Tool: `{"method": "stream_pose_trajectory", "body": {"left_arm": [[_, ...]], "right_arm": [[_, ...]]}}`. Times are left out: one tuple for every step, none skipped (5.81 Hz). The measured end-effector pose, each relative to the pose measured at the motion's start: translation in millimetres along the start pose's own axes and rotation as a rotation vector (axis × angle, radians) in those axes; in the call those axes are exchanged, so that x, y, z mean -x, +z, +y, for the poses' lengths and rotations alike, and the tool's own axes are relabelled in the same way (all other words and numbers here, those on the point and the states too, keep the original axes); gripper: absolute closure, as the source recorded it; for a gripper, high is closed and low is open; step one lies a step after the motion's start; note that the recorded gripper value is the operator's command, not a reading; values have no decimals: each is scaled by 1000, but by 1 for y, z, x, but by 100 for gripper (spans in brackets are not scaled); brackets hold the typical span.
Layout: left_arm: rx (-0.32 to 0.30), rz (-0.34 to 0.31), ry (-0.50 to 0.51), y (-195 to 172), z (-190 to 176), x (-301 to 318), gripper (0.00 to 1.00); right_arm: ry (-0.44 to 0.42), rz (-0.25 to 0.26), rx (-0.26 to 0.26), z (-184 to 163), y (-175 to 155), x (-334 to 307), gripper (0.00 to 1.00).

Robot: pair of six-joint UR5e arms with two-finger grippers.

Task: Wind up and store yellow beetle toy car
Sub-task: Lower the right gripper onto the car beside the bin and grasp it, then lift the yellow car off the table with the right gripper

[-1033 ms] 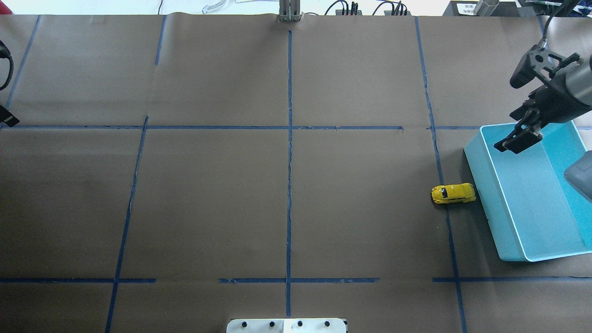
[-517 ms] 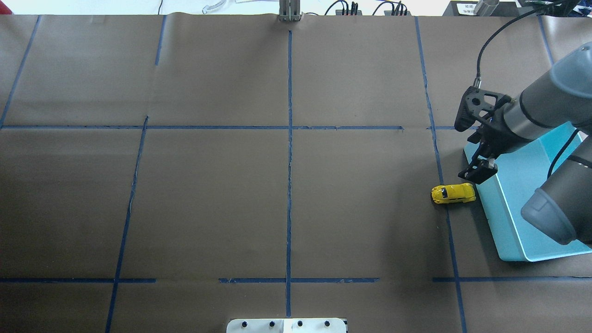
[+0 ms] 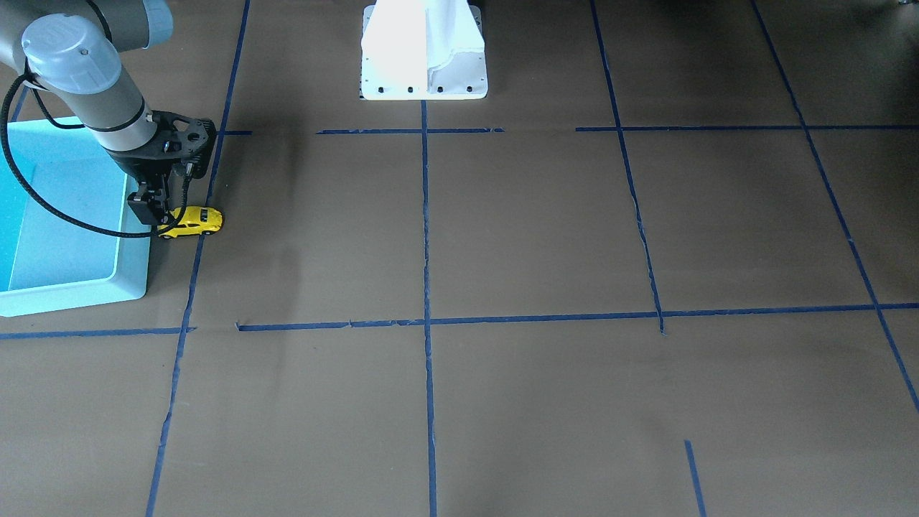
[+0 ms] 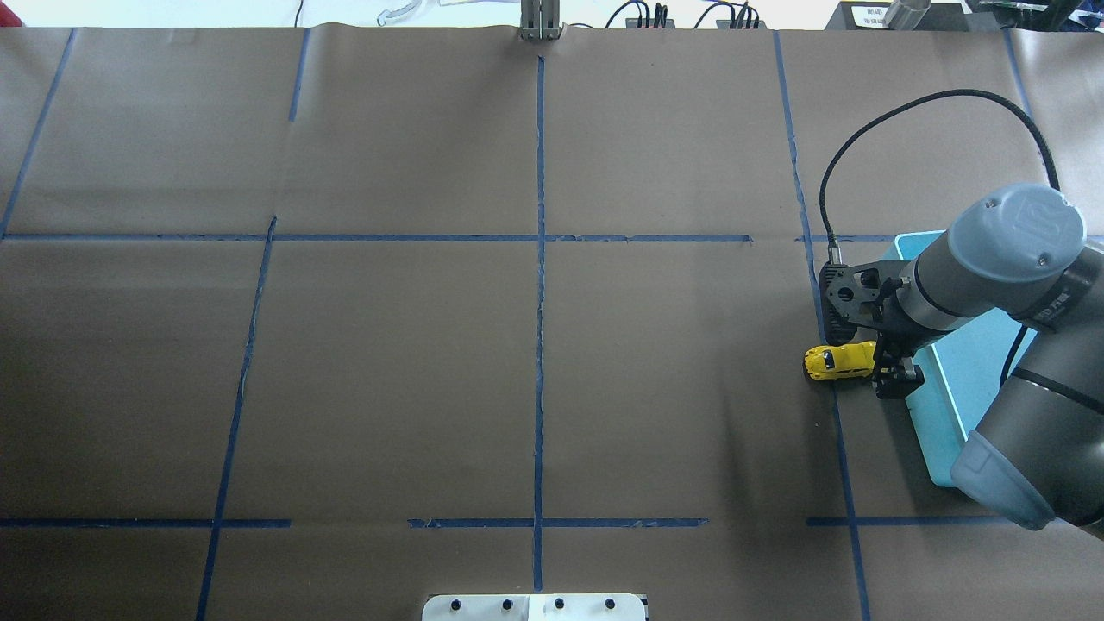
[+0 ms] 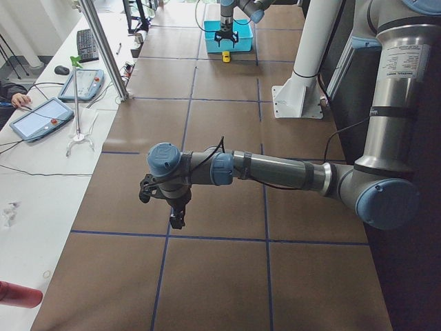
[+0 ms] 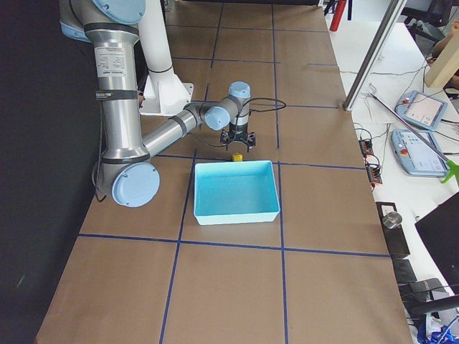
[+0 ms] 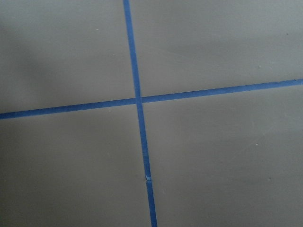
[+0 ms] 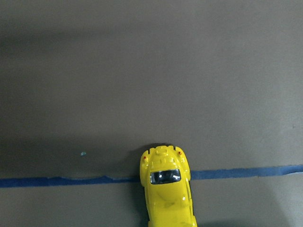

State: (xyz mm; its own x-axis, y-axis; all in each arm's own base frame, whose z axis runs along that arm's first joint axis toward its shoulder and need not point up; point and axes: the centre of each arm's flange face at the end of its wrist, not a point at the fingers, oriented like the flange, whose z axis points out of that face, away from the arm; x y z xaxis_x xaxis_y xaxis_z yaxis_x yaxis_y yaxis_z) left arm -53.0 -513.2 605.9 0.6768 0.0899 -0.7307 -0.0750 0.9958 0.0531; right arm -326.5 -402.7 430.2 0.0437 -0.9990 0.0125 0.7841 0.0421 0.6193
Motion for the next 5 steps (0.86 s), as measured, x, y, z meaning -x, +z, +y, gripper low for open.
{"method": "stream_pose_trajectory", "body": {"left_arm": [[5,0,-9,2,1,5,0],[10,1,-15,5,3,8,0],[11,3,-16,7,4,9,0],[10,3,-16,7,4,9,0],[10,4,-16,7,4,9,0]], "right_arm": [[-27,-4,21,0,11,5,0],[-38,-13,34,-3,22,7,0],[-47,-13,43,-10,30,5,0],[-53,-3,50,-18,35,1,0],[-58,7,56,-22,37,0,0]]}}
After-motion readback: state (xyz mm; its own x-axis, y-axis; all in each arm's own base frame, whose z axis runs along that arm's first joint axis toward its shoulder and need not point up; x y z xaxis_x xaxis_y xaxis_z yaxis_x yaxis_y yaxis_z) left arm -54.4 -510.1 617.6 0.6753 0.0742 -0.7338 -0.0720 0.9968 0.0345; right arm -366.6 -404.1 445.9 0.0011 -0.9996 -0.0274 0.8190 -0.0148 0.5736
